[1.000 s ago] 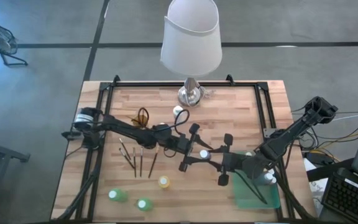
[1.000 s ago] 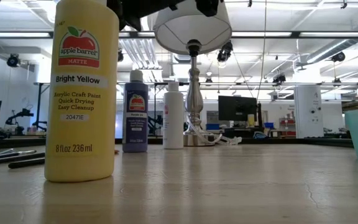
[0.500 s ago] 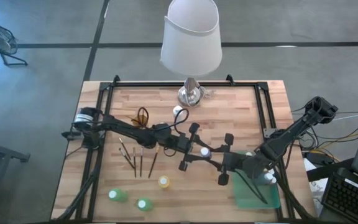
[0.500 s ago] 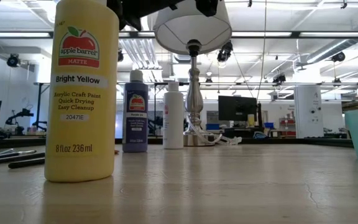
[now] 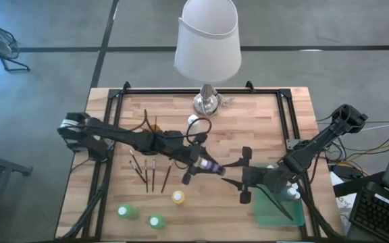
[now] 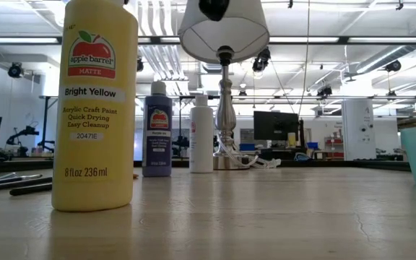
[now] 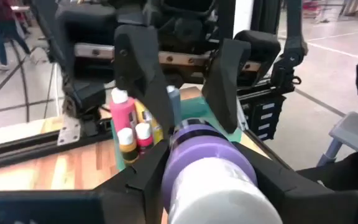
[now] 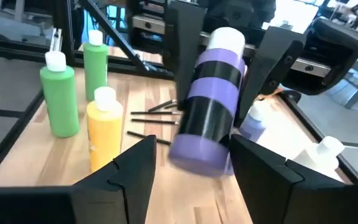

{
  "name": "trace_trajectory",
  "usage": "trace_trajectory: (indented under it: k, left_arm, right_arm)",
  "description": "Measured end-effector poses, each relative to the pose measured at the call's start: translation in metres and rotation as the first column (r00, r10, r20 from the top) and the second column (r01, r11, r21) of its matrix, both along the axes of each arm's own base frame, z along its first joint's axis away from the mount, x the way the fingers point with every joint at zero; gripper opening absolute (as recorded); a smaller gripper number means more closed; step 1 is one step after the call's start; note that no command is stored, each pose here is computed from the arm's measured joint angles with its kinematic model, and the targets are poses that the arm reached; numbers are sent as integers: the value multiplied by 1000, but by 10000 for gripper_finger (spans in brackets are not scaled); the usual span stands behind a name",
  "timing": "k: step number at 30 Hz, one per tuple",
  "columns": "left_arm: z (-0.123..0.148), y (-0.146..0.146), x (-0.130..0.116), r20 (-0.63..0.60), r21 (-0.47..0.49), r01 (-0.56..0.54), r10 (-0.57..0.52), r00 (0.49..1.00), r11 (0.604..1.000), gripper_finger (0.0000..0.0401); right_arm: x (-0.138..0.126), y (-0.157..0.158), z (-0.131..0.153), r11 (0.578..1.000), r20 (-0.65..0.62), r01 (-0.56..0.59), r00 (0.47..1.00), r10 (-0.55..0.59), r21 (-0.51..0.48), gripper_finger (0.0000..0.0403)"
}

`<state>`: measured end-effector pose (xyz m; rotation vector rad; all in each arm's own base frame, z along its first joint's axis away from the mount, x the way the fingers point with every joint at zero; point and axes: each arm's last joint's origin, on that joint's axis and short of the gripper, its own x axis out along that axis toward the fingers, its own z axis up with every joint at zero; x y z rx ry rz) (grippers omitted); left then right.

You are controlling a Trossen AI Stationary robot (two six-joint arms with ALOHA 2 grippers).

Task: Pick & Place Paint Supplies
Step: Put the purple paint bottle into the green bin

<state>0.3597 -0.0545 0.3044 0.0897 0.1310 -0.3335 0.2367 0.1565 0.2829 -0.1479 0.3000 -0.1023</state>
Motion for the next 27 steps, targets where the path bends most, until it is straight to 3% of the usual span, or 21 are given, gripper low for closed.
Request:
trace_trajectory:
  k: [3, 10, 15, 20, 27]
  left_arm:
    - [5, 1, -5, -3, 3, -15, 15, 1000, 1000, 150]
    - [2, 1, -1, 11, 24, -9, 9, 1000, 1000, 142]
    - [1, 1, -1, 9, 30, -25, 25, 1000, 999, 141]
    - [3, 3, -1, 26, 41, -46, 45, 999, 998, 141]
    - [2, 3, -1, 16, 61, -59, 59, 998, 996, 140]
  right_arm:
    - [0, 0, 1, 1000, 7, 12, 1000, -12, -25, 197]
    - [0, 0, 3, 1000, 20, 14, 1000, -13, -18, 120]
    - [-1, -1, 3, 1000, 15, 7, 1000, -7, -18, 94]
    - [-1, 1, 2, 1000, 3, -29, 1000, 29, -5, 105]
    - [-1, 0, 3, 1000, 11, -7, 1000, 7, -25, 169]
